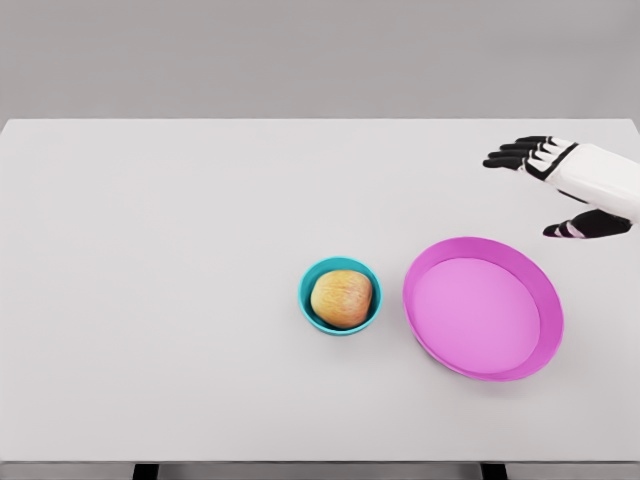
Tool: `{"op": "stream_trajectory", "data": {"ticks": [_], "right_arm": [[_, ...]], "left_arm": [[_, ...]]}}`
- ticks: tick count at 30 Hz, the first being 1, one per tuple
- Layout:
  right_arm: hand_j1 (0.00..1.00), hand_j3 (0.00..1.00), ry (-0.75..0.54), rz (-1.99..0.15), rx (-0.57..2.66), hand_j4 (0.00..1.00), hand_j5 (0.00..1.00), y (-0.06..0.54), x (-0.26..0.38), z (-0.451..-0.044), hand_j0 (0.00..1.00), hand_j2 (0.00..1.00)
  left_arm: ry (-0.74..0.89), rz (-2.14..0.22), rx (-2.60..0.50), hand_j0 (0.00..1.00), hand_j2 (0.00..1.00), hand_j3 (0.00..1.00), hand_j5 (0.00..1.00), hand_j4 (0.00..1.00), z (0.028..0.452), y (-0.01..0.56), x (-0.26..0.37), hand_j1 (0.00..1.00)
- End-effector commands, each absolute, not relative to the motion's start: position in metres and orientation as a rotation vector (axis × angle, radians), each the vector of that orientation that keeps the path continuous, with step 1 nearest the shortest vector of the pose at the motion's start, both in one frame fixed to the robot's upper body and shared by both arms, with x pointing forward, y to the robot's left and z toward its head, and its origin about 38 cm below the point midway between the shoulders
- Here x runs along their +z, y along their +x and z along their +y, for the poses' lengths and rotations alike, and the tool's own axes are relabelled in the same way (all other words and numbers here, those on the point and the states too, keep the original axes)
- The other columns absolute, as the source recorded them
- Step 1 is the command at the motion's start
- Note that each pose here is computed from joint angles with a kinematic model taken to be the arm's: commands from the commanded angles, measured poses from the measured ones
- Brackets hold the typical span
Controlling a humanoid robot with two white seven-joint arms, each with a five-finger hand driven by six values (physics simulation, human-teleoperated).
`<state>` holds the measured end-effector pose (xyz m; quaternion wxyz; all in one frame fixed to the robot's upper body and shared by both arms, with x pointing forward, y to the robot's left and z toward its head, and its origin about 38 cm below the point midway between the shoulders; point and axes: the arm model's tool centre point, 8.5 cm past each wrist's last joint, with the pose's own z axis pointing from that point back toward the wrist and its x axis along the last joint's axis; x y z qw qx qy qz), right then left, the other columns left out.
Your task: Put the apple from the pink plate into the blue bowl with your right arm
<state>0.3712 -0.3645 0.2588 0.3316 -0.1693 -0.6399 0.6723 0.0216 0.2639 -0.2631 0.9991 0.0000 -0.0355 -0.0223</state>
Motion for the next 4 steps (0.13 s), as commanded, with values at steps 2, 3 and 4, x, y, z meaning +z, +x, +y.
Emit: {"op": "stream_trajectory", "data": {"ticks": [2,3,4], "right_arm": [[1.0,1.0,-0.406,-1.672,1.74,1.0,1.0,0.374,0.245,-0.357,1.0,1.0],[1.0,1.0,-0.408,-1.671,1.741,1.0,1.0,0.375,0.242,-0.355,1.0,1.0],[1.0,1.0,-0.416,-1.659,1.741,1.0,1.0,0.376,0.238,-0.355,1.0,1.0]], "left_arm": [[0.0,-0.073,-0.048,1.0,1.0,1.0,1.0,1.0,0.264,0.022,-0.263,1.0],[0.0,-0.092,-0.045,1.0,1.0,1.0,1.0,1.0,0.264,0.031,-0.263,1.0],[0.0,-0.094,-0.053,1.0,1.0,1.0,1.0,1.0,0.264,0.032,-0.263,1.0]]}}
